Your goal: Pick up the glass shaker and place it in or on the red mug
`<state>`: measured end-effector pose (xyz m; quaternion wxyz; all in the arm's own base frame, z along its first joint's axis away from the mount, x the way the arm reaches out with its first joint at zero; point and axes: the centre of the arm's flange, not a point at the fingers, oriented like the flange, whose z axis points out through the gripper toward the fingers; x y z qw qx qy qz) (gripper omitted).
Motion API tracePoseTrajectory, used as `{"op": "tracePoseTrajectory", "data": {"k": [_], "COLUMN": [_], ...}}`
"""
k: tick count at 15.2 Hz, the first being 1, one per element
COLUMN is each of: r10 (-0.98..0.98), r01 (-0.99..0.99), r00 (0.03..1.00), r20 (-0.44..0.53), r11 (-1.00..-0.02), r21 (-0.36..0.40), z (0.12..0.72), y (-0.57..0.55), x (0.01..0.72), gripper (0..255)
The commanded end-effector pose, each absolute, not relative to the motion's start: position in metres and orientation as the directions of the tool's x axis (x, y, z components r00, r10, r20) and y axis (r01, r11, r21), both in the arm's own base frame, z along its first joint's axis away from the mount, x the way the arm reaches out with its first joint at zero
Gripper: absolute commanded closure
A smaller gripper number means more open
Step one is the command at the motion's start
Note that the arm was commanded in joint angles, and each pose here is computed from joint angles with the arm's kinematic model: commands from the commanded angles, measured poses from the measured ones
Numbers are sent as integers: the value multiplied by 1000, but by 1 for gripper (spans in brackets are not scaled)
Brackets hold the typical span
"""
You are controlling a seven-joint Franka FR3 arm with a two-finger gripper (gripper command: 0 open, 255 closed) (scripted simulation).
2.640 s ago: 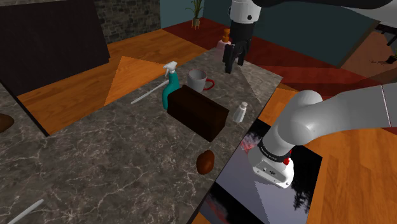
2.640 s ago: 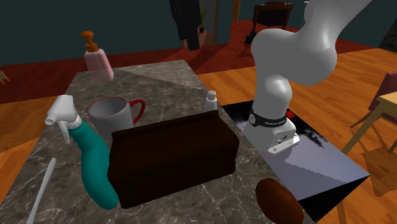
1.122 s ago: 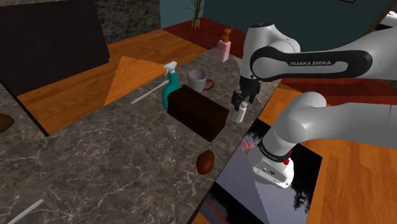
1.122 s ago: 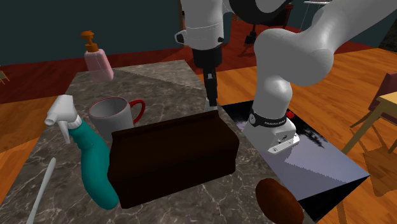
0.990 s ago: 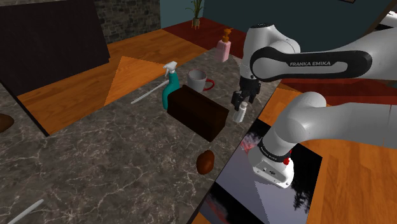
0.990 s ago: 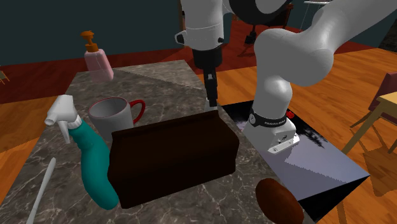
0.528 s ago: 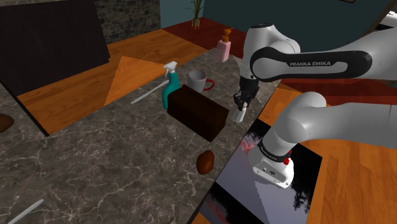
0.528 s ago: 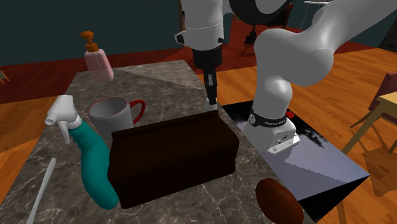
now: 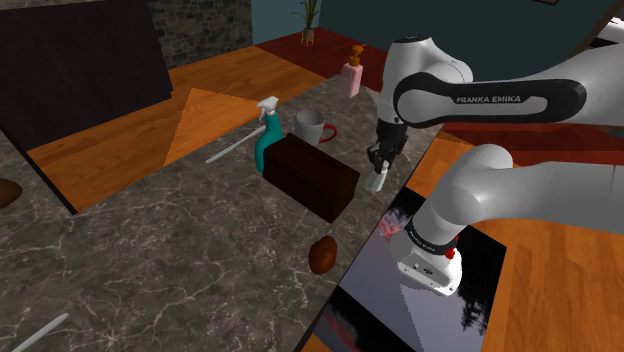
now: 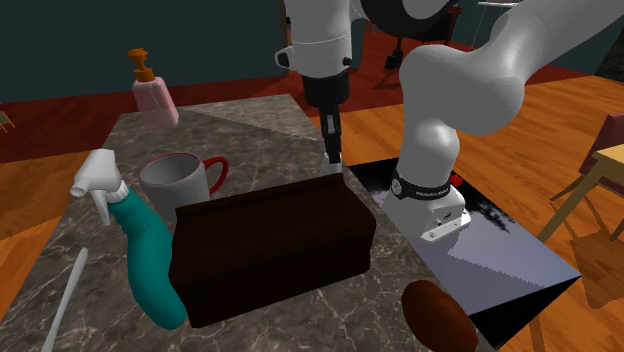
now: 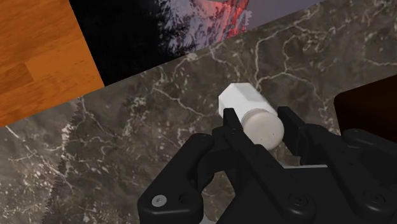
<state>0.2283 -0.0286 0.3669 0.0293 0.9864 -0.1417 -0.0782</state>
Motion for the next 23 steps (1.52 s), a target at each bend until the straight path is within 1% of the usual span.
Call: {"op": "tracePoseTrajectory", "data": {"k": [1, 23], "r10": [-284, -284], "r01": [-275, -275], "r00": [947, 947], "r20": [-147, -147], "r11": [-958, -958], "r21": [80, 80], "z": [375, 491], "y": [-29, -29], "x": [228, 228], "gripper": [255, 255]}}
